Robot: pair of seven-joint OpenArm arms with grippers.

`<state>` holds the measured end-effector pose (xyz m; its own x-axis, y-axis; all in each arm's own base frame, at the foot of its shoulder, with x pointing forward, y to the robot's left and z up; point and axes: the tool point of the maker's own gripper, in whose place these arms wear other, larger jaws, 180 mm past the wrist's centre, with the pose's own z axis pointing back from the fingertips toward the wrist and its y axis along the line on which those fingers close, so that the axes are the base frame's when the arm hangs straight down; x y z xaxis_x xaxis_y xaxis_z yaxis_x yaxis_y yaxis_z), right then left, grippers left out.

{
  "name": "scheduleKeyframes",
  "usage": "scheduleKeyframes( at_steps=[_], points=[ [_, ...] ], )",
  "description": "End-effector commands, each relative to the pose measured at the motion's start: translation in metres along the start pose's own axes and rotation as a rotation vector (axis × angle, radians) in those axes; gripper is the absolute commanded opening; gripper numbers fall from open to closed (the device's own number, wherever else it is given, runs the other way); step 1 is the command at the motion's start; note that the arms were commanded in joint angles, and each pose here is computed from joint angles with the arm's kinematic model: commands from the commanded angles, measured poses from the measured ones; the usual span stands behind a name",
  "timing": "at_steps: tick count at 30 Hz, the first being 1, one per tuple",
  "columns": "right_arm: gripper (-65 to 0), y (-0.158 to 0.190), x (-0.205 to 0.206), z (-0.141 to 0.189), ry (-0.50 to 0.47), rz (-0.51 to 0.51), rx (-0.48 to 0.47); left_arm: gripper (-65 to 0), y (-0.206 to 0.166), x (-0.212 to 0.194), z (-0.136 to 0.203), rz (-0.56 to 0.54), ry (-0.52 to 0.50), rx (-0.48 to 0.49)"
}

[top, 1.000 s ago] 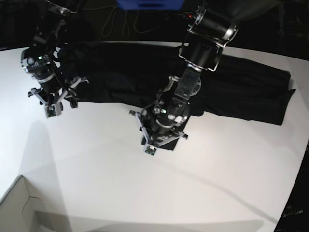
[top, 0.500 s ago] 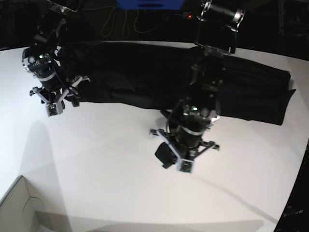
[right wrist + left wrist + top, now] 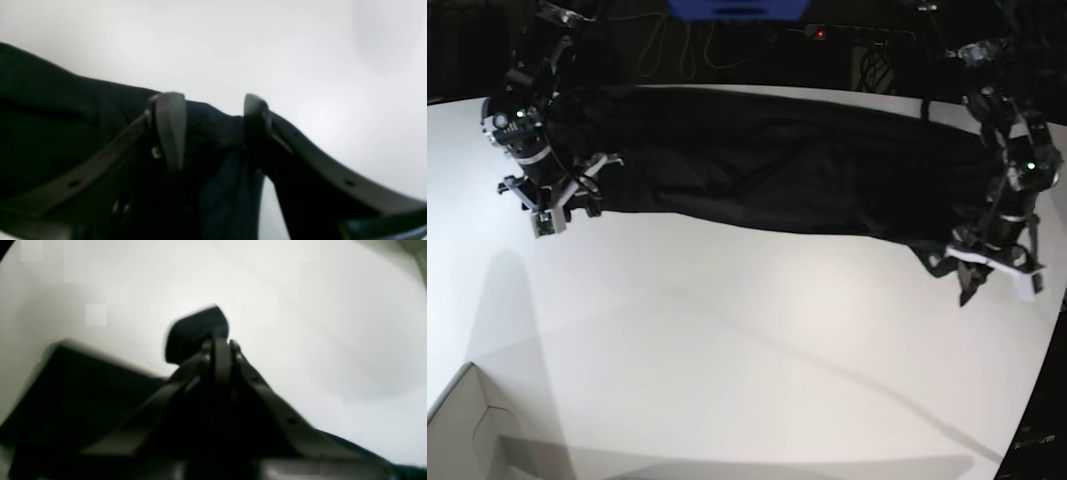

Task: Layout the t-shirt on the table in an organized manner, then fold the t-shirt properly
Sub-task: 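Release the sleeve and move the left gripper to the shirt's end, then grasp both ends of the folded strip with both grippers and straighten it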

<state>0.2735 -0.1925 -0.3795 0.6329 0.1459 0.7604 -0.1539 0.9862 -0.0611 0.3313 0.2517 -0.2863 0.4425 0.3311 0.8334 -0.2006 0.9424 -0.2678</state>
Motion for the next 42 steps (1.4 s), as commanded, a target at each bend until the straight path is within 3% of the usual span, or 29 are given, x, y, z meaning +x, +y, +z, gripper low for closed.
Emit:
scheduleKeyframes(
  at_steps=[1,7,13,16,20,23,30,36,42],
  points=[
    [-36.6,-0.002,0.014,0.002,-0.05,0.006,-0.001,-65.0,0.013,0.017,0.007,0.003,-0.054,0.01],
    [-36.6,0.013,0.018,-0.002,-0.054,0.026,0.038,-65.0,0.09,0.006,0.013,0.174,-0.017,0.108],
    [-36.6,0.017,0.018,-0.002,-0.056,0.017,0.044,-65.0,0.126,-0.004,0.016,0.25,-0.002,0.175],
    [-36.6,0.017,0.017,-0.002,-0.054,0.017,0.045,-65.0,0.128,-0.013,0.014,0.256,0.019,0.172],
    [-36.6,0.02,0.007,0.001,-0.037,0.015,0.049,-65.0,0.119,-0.023,0.015,0.149,0.044,0.083],
    [-36.5,0.02,0.005,0.002,-0.033,0.015,0.05,-65.0,0.118,-0.036,0.011,0.127,0.077,0.044],
    [-36.4,0.023,0.004,0.004,-0.03,0.024,0.054,-65.0,0.13,-0.052,0.009,0.159,0.117,0.058],
    [-36.1,0.064,0.011,0.006,-0.039,0.114,0.158,-65.0,0.135,-0.049,0.011,0.166,0.103,0.068],
    [-28.5,0.076,0.016,0.002,-0.045,0.154,0.195,-65.0,0.135,-0.048,0.011,0.163,0.103,0.07]
  ],
)
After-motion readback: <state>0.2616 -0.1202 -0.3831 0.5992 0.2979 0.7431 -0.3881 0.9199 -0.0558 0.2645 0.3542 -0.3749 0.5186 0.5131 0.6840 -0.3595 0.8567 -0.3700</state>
